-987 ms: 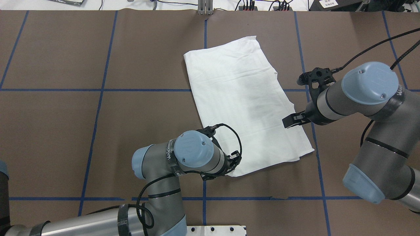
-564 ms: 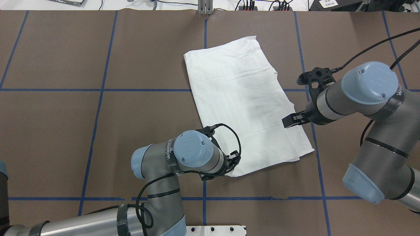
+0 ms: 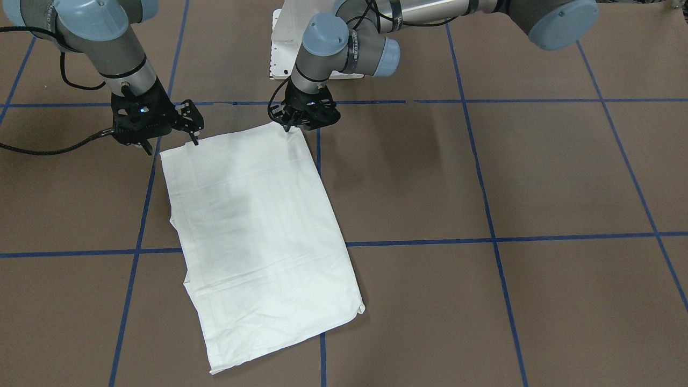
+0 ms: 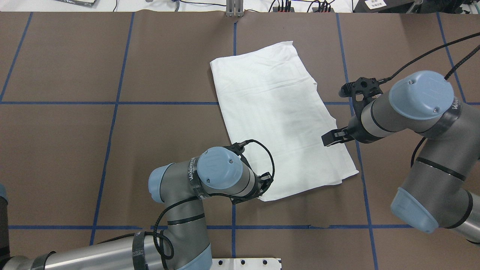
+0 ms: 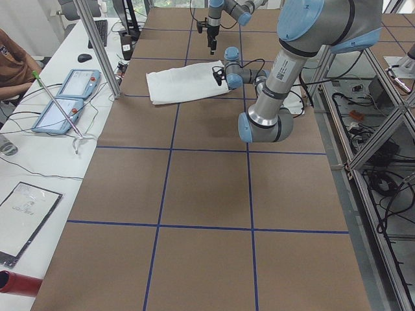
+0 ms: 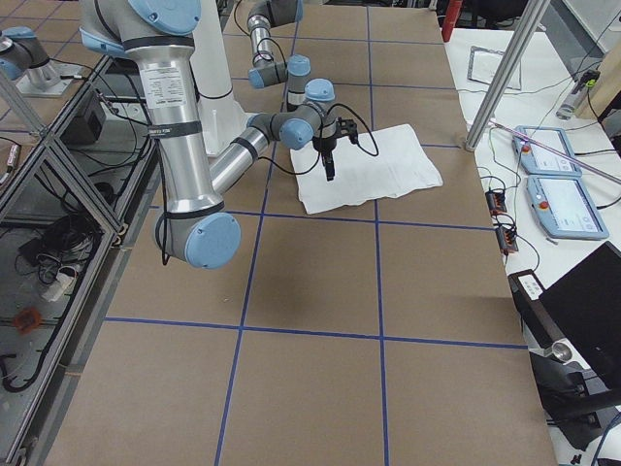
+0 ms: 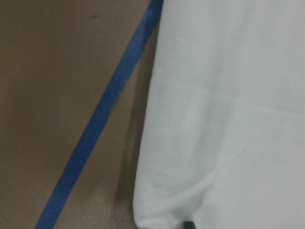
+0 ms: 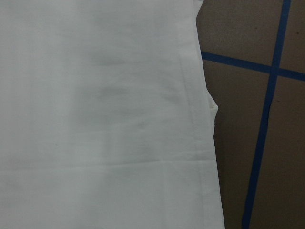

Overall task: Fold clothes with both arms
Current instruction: 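Move the right gripper to the shirt's nearest corner beside the left gripper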

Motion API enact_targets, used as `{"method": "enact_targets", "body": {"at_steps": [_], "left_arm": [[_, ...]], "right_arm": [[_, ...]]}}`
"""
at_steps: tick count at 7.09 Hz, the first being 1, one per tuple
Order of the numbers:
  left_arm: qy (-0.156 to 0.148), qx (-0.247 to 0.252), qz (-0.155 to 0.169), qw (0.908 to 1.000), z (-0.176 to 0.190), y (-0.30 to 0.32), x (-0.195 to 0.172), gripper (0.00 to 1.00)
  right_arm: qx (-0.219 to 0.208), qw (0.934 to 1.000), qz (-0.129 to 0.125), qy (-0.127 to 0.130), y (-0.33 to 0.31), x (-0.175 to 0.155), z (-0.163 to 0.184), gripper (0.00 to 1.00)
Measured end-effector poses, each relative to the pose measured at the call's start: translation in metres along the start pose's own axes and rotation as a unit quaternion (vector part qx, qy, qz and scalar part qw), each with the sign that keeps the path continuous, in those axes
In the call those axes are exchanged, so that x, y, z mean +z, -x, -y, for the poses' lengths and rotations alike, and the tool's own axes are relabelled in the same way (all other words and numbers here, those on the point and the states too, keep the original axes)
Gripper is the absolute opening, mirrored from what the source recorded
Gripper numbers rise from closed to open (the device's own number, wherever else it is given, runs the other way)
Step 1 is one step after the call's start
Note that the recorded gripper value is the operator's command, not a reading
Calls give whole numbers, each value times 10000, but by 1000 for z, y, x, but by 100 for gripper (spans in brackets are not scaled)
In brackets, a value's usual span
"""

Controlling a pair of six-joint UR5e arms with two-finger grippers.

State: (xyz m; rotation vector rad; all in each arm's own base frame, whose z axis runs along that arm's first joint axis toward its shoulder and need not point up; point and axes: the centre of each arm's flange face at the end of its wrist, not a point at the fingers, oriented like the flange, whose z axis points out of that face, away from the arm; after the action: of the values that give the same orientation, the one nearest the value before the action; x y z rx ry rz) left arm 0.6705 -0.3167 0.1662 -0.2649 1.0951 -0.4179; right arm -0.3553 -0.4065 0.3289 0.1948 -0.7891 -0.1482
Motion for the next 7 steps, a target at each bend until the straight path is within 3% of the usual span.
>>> {"method": "enact_targets", "body": {"at_steps": [4, 7], "left_arm": [[-23, 39, 492, 9988, 13, 33, -43, 0], [-106, 46, 538, 9985, 27, 37, -50, 0]], "right_arm": [[983, 9945, 224, 284, 52, 15, -29, 100], [2121, 9750, 272, 609, 116, 39, -66, 100]]}}
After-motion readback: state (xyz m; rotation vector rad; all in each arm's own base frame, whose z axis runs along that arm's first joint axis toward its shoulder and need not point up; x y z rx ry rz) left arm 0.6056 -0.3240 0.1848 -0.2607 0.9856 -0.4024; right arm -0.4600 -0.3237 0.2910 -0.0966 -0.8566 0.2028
